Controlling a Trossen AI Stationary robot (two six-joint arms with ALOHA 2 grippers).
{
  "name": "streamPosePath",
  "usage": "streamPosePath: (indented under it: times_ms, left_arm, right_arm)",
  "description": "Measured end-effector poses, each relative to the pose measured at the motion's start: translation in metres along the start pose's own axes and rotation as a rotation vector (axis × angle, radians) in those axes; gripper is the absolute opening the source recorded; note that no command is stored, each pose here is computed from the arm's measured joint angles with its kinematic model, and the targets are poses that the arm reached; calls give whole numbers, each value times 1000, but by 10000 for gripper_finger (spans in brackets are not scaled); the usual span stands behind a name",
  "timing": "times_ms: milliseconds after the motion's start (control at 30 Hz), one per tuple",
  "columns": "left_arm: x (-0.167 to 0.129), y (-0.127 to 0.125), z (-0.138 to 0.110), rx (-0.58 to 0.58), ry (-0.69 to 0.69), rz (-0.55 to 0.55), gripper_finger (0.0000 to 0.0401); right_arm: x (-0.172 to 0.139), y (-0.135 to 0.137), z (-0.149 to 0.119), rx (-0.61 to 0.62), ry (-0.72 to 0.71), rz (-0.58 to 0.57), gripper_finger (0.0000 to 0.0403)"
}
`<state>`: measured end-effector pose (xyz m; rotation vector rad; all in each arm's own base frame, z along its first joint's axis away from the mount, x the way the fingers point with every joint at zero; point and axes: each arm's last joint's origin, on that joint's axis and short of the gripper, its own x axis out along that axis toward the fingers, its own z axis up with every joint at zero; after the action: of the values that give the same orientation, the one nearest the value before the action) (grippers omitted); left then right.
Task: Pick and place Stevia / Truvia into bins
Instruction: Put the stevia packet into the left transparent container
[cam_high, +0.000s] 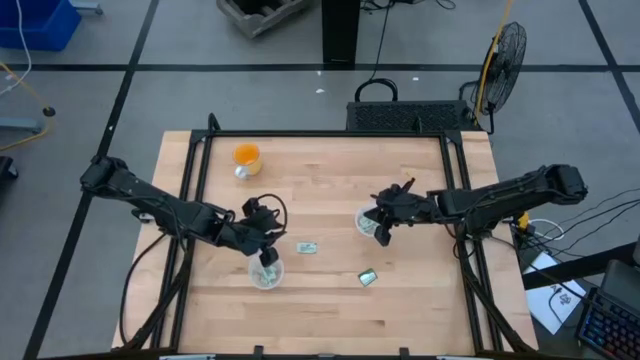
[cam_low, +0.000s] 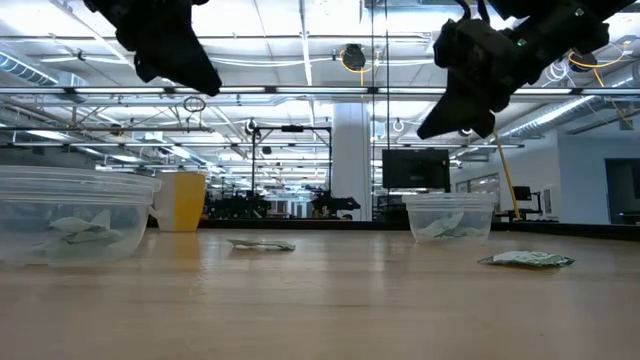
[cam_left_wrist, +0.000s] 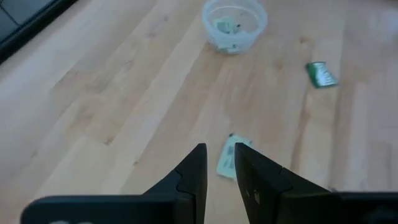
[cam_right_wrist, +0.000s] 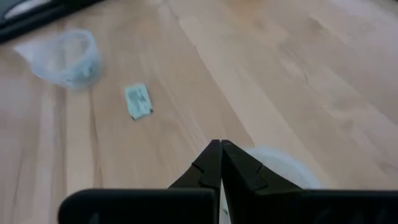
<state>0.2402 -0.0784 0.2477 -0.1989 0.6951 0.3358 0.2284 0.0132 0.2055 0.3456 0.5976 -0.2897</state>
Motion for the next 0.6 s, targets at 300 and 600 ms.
streamPosePath:
  times_ms: [300, 600]
  left_arm:
    - [47, -11, -10, -114, 106, -36, 88]
    - [97, 8, -18, -257, 299, -54, 88]
  right_arm:
    - [0, 2, 4, -7, -36, 18, 0]
    - [0, 2, 3, -37, -34, 16, 0]
